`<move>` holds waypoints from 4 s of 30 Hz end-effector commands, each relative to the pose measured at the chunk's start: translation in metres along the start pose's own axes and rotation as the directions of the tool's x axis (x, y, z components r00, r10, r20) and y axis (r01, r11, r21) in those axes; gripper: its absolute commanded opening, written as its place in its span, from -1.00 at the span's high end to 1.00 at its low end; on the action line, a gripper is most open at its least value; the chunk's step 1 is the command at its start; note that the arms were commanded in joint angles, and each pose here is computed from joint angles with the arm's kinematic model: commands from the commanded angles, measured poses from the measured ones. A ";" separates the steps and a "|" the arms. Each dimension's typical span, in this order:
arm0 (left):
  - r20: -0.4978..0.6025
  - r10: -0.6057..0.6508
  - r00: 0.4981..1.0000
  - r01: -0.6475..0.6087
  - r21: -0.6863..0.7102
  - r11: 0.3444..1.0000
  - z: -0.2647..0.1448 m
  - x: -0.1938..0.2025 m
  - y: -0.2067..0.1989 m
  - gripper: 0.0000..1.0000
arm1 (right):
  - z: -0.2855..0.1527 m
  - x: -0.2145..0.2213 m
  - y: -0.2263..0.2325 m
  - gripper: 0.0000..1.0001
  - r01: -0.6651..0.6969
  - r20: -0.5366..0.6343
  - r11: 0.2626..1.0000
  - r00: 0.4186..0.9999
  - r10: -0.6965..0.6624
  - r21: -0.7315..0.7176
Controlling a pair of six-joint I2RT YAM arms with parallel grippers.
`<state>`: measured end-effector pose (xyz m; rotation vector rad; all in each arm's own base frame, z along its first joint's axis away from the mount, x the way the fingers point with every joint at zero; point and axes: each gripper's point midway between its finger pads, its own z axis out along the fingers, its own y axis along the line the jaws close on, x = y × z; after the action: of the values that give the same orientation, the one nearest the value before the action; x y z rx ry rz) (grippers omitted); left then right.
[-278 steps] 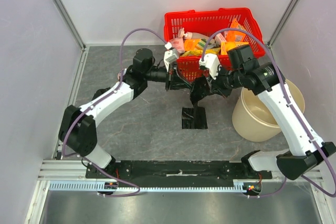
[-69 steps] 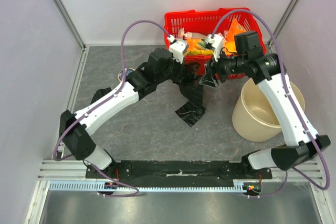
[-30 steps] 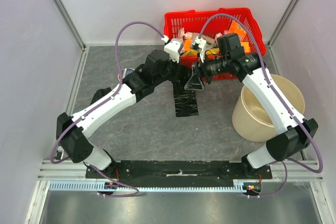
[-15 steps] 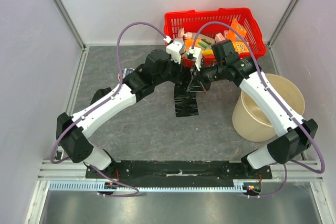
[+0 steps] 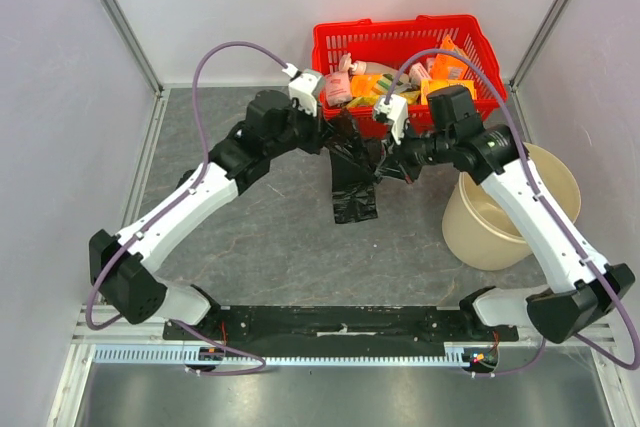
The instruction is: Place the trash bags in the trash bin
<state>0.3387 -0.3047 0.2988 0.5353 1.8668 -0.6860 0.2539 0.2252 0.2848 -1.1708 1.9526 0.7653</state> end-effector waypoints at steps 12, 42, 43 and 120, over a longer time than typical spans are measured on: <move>0.068 0.205 0.976 -0.209 0.060 0.976 -0.041 -0.015 0.020 0.96 | -0.037 0.022 -0.029 1.00 0.017 -0.055 0.972 0.998 -0.004 0.234; 0.075 0.228 0.971 -0.240 0.281 0.929 -0.058 -0.011 -0.021 0.97 | -0.039 -0.020 -0.002 -0.60 0.052 -0.022 0.999 0.998 -0.051 0.007; 0.077 0.225 0.971 -0.237 0.279 0.930 -0.058 -0.012 -0.022 0.96 | -0.035 -0.021 -0.001 -0.64 0.045 -0.018 0.999 0.999 -0.045 -0.008; 0.075 0.875 0.479 -0.872 0.156 0.464 -0.003 0.035 -0.122 -0.71 | -0.008 -0.022 -0.069 1.00 -0.091 -0.136 0.975 0.984 0.119 0.201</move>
<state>0.2112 -0.3840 0.2679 1.6432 1.3364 -0.3122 0.3284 0.1969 0.2850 -1.0520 2.1912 0.4673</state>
